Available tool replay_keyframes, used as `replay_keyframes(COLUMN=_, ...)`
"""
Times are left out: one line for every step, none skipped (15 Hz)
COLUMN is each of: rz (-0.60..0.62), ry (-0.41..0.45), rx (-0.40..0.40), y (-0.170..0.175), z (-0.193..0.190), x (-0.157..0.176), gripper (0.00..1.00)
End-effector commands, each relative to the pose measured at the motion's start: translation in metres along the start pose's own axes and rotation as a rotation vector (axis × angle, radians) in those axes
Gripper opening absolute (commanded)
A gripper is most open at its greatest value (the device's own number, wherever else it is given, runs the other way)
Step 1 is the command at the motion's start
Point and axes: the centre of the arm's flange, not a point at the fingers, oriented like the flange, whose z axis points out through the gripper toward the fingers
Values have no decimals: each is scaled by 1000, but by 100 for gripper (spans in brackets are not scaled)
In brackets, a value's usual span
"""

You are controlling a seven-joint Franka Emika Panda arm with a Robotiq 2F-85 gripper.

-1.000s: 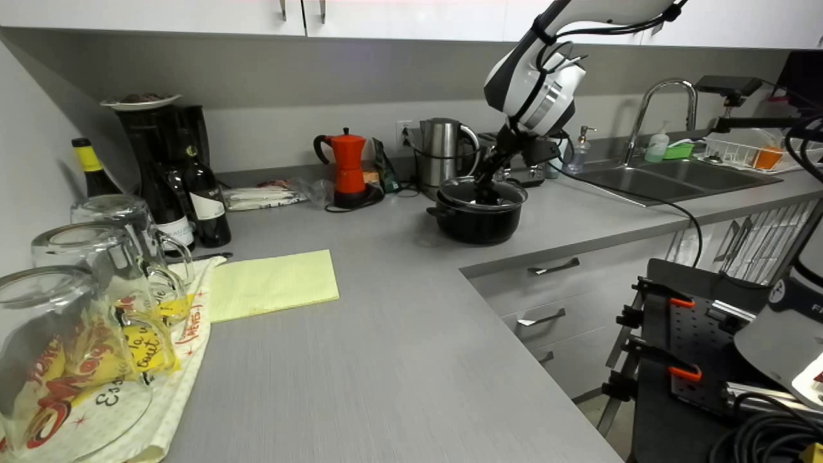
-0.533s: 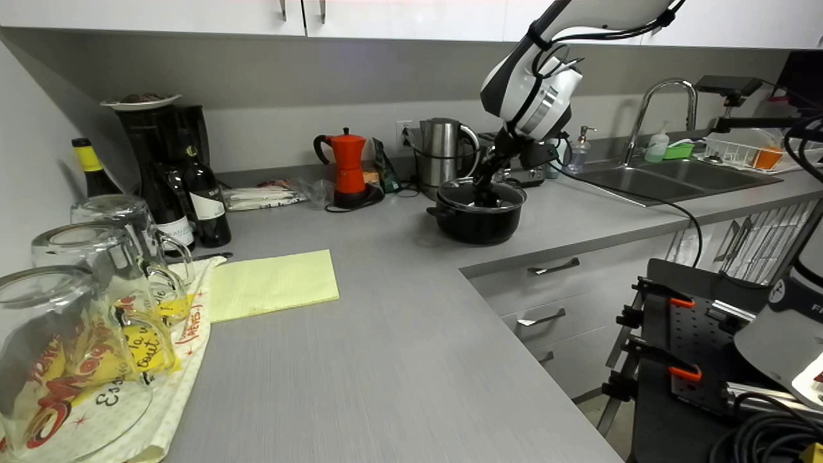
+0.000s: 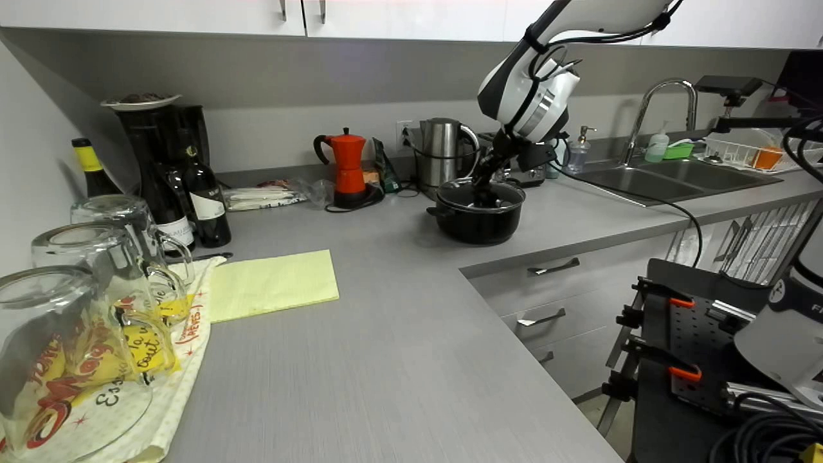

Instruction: Pick up the lid and close the pot

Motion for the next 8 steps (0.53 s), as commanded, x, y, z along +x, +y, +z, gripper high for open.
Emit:
replay_keyframes(rz=-21, ry=38, rx=-23, y=-3, z=1, x=8, gripper=25)
replay_keyframes(rz=-23, ry=38, rx=-25, y=-4, z=1, x=8, gripper=25)
replay_keyframes(rz=-26, ry=39, rx=-25, y=-5, z=0, x=9, gripper=25)
replay_keyframes(rz=-28, ry=40, rx=-24, y=-6, z=1, x=10, gripper=25)
replay_keyframes(rz=-31, ry=40, rx=-24, y=-8, z=1, x=10, gripper=25)
replay_keyframes(rz=-33, ry=40, rx=-24, y=-9, z=1, x=10, gripper=25)
replay_keyframes(rz=-35, ry=41, rx=-25, y=-11, z=1, x=11, gripper=25)
replay_keyframes(rz=-37, ry=42, rx=-27, y=-11, z=1, x=11, gripper=25)
